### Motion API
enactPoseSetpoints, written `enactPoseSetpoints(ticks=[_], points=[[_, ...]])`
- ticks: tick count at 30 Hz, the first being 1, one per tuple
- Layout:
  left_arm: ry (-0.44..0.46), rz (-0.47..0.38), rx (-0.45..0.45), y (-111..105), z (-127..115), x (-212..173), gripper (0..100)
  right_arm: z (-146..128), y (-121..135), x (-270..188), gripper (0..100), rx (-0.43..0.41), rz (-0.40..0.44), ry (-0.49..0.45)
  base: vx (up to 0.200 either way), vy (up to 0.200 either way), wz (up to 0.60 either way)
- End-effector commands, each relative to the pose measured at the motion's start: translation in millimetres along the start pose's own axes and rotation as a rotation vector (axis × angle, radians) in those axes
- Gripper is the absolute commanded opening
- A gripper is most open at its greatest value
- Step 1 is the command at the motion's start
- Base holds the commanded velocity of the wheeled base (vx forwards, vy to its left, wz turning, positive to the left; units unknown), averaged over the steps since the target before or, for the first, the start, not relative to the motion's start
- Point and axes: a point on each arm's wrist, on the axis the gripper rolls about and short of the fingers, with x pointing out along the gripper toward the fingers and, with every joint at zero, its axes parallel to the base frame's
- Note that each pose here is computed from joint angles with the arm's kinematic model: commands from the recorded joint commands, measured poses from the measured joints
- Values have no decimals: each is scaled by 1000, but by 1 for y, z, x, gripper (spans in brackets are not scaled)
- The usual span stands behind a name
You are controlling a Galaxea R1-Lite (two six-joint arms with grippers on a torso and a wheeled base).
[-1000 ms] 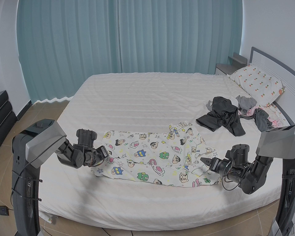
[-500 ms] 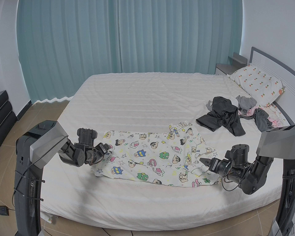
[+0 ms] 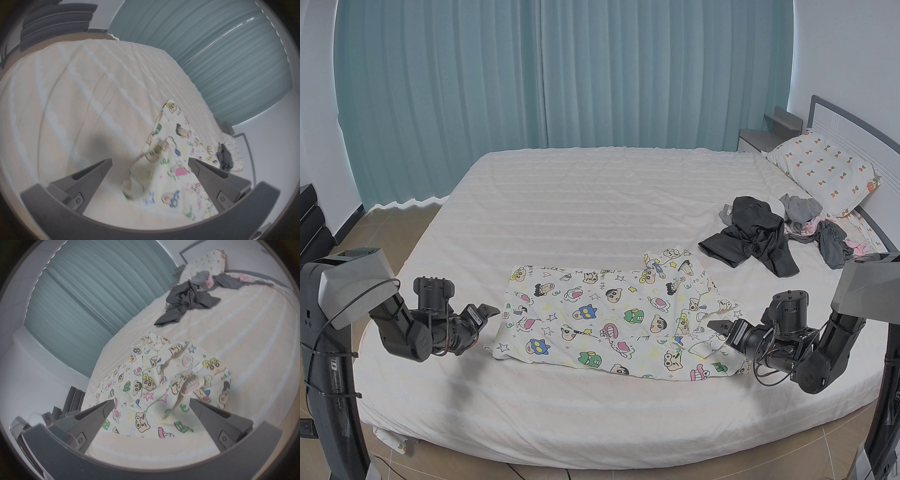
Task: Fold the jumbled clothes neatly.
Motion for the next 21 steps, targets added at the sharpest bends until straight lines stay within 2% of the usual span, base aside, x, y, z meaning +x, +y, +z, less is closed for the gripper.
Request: enactPoseSetpoints(ticks=[1, 5, 8, 16, 21], points=[[27, -248, -158, 3, -15, -68, 100, -19, -7, 17, 100, 144, -52, 75, 0, 0, 0], [3, -325, -133, 7, -22, -75, 100, -21, -4, 31, 100, 151, -38, 71, 0, 0, 0], [9, -321, -130, 15, -28, -69, 100, -21, -2, 40, 100, 148, -27, 64, 0, 0, 0], [1, -332, -125, 16, -30, -69, 100, -15, 1, 58, 100, 147, -7, 34, 0, 0, 0], [1, -332, -124, 16, -30, -69, 100, -12, 5, 66, 100, 148, -33, 55, 0, 0, 0]])
